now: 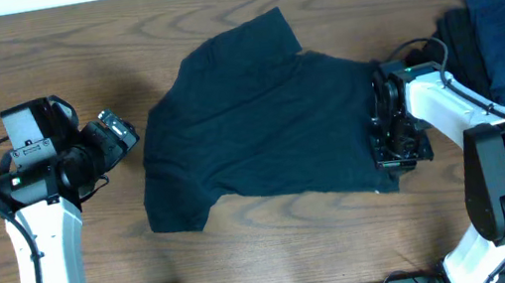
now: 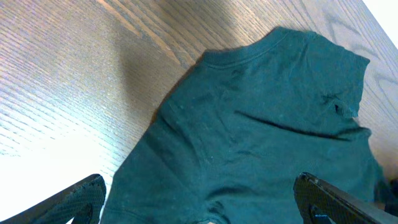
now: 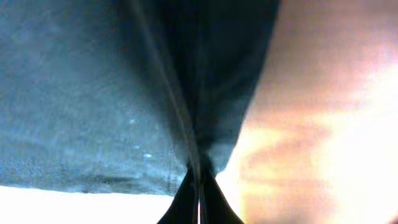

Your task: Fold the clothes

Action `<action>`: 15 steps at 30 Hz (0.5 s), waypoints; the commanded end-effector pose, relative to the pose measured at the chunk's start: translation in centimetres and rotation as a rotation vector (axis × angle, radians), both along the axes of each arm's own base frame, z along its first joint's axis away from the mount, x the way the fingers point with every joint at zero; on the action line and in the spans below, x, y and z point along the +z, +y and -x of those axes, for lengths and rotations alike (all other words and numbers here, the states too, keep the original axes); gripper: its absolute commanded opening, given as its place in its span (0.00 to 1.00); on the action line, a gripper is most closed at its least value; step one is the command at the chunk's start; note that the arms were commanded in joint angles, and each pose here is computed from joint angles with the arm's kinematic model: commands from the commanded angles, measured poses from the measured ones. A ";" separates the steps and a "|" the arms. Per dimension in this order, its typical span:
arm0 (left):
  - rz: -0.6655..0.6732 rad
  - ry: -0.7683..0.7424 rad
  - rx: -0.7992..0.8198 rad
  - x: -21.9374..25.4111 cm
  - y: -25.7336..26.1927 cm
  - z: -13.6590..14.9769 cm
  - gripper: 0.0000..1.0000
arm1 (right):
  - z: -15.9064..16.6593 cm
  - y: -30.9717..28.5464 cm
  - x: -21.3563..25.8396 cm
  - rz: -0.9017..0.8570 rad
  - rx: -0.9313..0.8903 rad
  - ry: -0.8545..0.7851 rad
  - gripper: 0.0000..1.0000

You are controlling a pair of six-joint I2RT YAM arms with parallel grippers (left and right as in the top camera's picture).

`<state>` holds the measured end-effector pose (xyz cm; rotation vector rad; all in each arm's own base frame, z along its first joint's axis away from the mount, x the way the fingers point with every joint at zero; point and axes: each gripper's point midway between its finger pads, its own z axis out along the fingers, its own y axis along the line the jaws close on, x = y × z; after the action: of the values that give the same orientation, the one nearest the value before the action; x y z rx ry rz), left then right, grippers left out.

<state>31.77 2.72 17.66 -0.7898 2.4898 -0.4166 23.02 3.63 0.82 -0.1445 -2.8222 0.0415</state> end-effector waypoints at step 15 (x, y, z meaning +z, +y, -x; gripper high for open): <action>-0.001 -0.005 0.000 0.2 0.1 -0.1 0.98 | 5.4 -2.1 -2.7 0.146 -0.134 0.099 0.01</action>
<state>31.77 2.72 17.66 -0.7898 2.4898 -0.4166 19.18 2.14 -0.78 -0.3228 -2.7548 0.1703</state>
